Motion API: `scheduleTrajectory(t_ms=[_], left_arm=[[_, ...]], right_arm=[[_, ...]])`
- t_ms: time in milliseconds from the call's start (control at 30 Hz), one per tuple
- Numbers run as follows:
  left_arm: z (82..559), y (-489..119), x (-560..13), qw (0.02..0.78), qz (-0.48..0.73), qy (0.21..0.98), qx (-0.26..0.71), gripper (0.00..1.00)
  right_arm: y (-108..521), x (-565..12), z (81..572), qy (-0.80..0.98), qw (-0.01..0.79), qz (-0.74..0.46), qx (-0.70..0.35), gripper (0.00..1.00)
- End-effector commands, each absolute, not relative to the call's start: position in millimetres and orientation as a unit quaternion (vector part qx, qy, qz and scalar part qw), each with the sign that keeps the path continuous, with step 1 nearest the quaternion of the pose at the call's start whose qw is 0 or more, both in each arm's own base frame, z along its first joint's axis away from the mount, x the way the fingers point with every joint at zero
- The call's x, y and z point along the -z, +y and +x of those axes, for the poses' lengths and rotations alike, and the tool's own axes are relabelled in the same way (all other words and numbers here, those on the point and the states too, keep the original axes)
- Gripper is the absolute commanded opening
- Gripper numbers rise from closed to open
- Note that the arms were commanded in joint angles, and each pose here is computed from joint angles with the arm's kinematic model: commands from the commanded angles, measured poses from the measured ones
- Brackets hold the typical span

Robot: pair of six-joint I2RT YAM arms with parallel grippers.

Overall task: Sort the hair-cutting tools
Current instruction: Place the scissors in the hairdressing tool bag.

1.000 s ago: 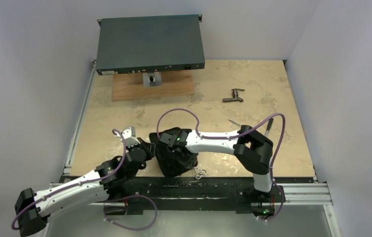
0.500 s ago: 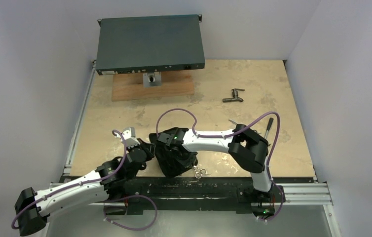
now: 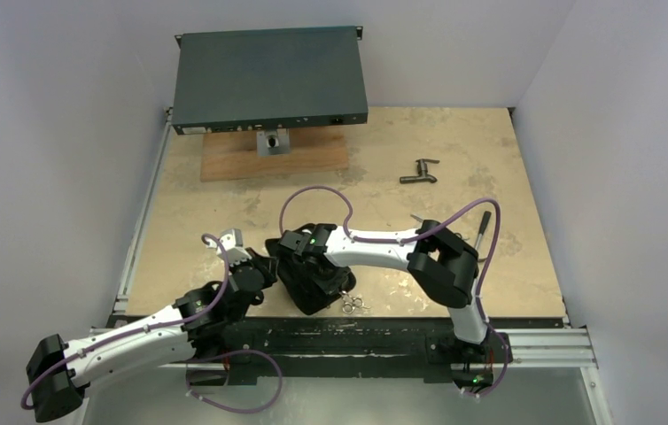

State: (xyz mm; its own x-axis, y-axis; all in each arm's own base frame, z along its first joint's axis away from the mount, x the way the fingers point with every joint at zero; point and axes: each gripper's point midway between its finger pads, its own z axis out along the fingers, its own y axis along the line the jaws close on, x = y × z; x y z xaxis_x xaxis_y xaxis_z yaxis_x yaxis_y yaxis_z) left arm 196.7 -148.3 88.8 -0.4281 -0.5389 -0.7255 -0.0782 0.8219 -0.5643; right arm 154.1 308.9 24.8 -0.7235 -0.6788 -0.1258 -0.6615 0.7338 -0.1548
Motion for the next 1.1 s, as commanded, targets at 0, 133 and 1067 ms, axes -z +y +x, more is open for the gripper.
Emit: scheduleTrajectory(t_ms=[0, 133, 1067], left_arm=[[192, -164, -91, 0.485, -0.182, 0.813, 0.266, 0.00], [192, -164, -88, 0.484, -0.181, 0.815, 0.263, 0.00], [192, -155, -88, 0.495, -0.177, 0.815, 0.245, 0.00]], right_arm=[[347, -47, 183, 0.930, 0.169, -0.328, 0.005, 0.00], [349, -52, 191, 0.928, 0.184, -0.324, 0.008, 0.00], [343, -49, 221, 0.918, 0.207, -0.337, 0.040, 0.00]])
